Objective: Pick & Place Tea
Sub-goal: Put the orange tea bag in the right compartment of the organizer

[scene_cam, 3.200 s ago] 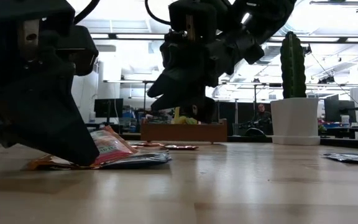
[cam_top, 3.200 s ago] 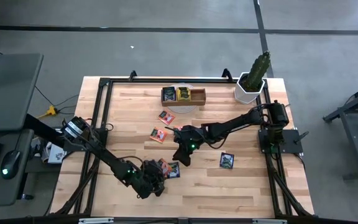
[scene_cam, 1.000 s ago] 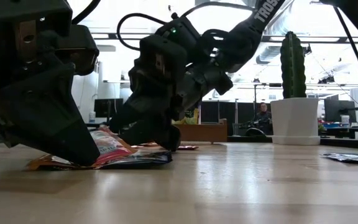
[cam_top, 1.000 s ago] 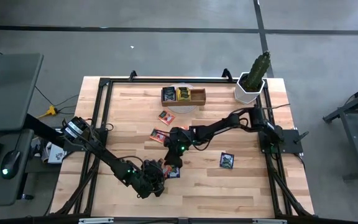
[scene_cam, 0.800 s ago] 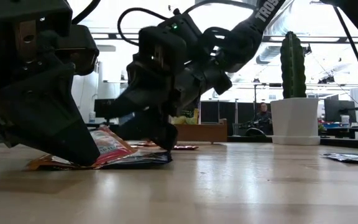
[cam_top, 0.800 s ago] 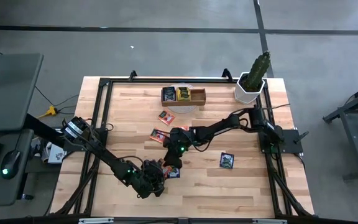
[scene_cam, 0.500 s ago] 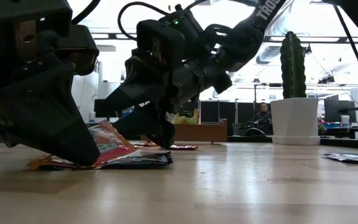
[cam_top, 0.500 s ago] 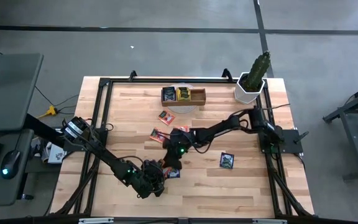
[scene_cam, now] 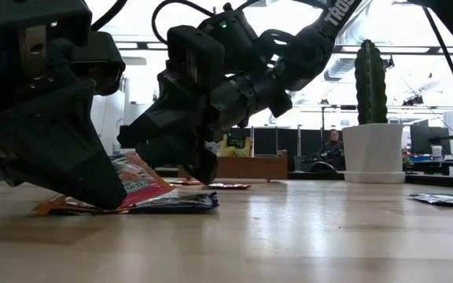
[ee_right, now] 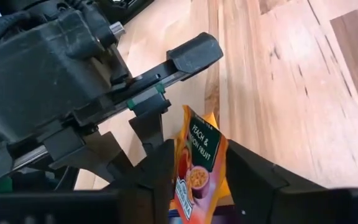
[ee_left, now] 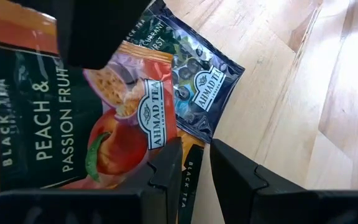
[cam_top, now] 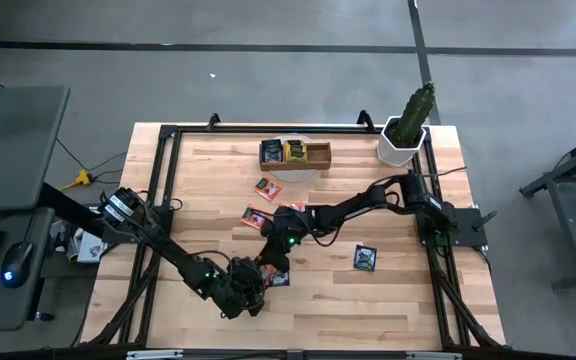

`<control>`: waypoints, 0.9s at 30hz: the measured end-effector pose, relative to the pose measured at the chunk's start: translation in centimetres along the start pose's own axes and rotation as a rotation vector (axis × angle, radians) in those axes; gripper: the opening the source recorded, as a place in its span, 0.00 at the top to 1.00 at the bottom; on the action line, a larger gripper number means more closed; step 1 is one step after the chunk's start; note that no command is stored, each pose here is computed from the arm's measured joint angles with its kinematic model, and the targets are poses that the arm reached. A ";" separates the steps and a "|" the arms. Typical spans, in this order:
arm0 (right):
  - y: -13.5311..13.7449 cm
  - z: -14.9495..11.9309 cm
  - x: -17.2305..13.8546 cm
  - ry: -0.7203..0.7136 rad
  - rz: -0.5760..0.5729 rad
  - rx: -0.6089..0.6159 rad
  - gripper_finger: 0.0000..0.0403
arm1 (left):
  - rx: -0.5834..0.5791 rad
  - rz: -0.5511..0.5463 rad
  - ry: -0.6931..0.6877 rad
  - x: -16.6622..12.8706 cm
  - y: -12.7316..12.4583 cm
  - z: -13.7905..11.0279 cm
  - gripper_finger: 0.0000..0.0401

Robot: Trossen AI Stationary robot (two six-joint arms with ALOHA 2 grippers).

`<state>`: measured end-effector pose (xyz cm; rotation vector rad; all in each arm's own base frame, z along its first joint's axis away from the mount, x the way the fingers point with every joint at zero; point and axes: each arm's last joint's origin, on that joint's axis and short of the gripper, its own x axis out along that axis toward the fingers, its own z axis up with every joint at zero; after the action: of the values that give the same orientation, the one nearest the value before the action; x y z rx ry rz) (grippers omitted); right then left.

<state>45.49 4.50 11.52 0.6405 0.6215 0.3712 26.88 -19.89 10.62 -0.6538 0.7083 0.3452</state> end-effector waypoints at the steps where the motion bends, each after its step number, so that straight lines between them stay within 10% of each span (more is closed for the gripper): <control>1: 0.0 0.0 0.0 0.001 0.001 -0.002 0.71 | -0.001 -0.001 0.000 0.0 0.0 0.0 0.78; 14: 0.3 -0.2 0.2 -0.005 -0.011 -0.038 0.99 | -0.005 -0.007 -0.003 0.0 -0.1 0.0 0.78; 27: 1.0 0.3 -0.2 -0.011 0.008 -0.071 1.00 | -0.018 -0.028 -0.023 -0.1 -0.3 0.2 0.78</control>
<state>45.37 5.04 12.40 0.5766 0.5929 0.3953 27.06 -19.98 10.98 -0.6752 0.6742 0.3327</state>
